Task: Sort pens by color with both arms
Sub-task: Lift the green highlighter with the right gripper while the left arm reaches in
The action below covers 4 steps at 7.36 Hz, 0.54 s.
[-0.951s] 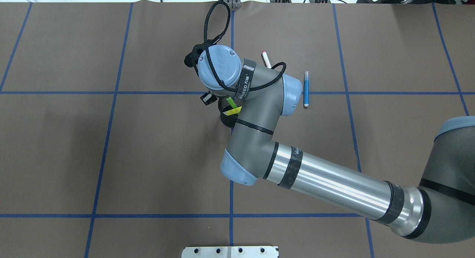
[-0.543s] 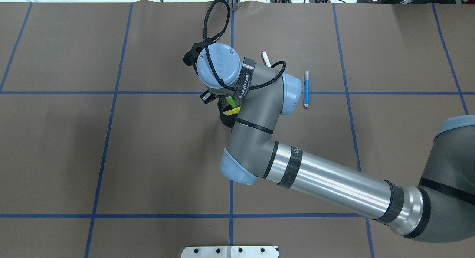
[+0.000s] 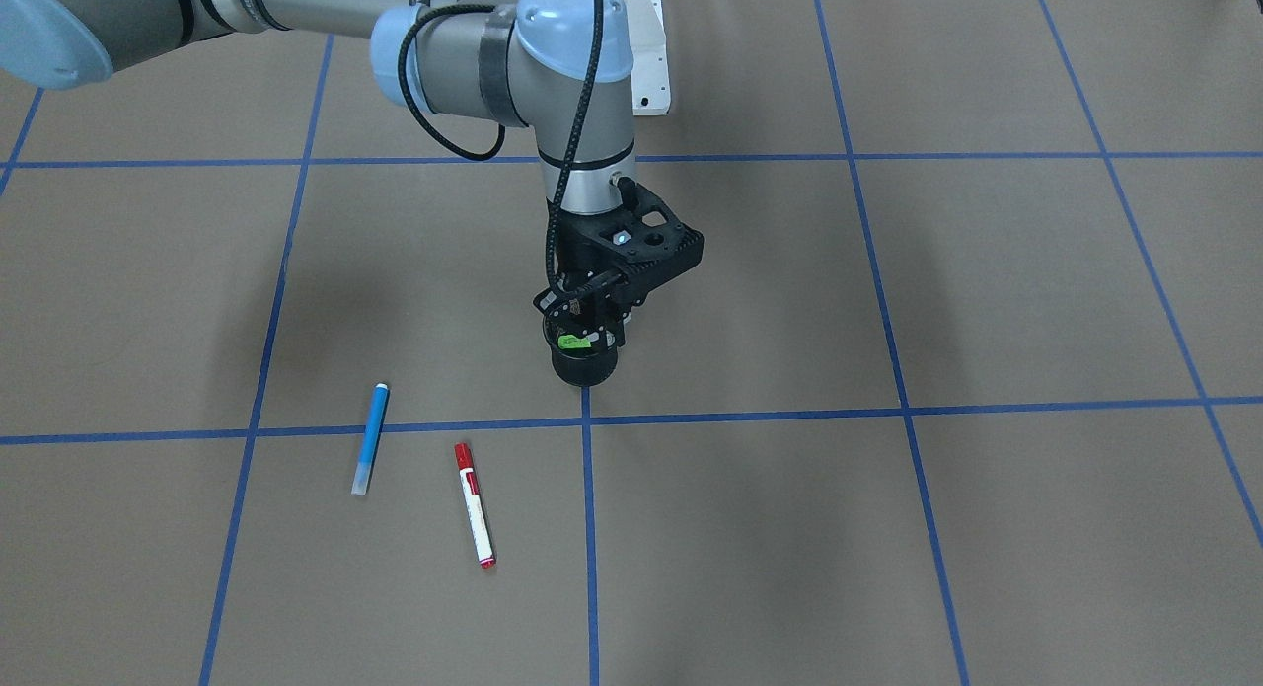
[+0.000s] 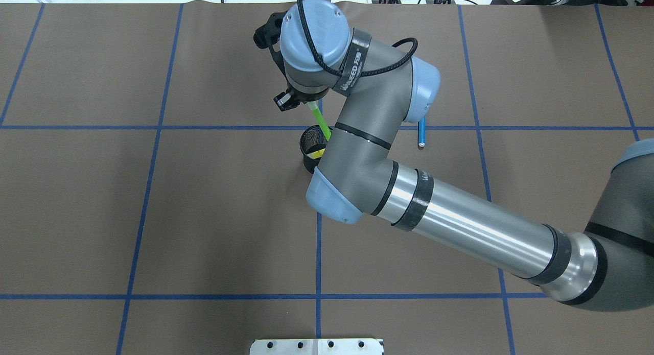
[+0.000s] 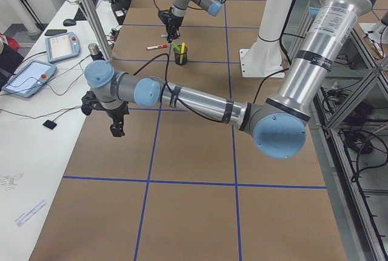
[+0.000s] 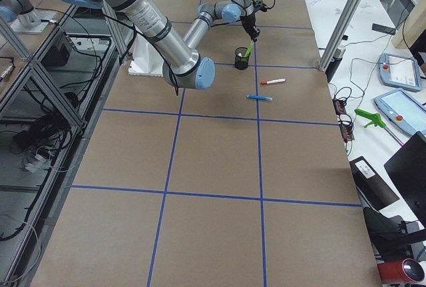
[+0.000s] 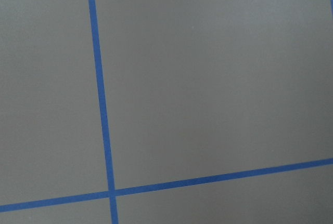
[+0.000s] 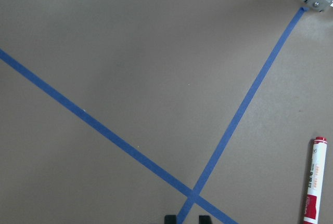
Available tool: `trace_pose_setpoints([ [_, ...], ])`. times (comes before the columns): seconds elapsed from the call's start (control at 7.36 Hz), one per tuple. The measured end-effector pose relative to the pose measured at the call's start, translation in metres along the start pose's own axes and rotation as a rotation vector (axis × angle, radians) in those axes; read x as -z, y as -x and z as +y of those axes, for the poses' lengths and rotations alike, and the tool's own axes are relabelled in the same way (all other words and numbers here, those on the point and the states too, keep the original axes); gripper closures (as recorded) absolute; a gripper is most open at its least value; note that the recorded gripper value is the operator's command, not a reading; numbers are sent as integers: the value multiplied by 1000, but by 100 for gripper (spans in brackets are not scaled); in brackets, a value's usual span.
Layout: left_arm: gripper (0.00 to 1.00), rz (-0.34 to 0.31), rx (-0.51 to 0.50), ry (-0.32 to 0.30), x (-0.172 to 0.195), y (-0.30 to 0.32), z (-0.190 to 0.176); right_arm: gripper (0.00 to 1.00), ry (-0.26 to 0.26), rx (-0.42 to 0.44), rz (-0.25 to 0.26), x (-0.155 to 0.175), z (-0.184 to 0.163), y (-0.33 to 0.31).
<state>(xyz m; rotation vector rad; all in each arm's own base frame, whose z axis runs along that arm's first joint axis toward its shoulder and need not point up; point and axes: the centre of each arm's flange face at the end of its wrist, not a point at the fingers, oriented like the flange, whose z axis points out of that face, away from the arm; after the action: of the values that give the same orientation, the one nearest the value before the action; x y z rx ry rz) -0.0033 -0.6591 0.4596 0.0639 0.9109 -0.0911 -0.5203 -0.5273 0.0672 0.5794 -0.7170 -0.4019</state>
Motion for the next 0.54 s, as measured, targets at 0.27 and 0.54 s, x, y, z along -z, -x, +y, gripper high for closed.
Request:
trace_pose_setpoints([
  [0.27,1,25,152,2,12,-112,16,85,-62,-33,-29,69,-23,-27],
  [0.54,1,56,317,10,8,-238,37,85,-105,-113,-14,107,-43,-90],
])
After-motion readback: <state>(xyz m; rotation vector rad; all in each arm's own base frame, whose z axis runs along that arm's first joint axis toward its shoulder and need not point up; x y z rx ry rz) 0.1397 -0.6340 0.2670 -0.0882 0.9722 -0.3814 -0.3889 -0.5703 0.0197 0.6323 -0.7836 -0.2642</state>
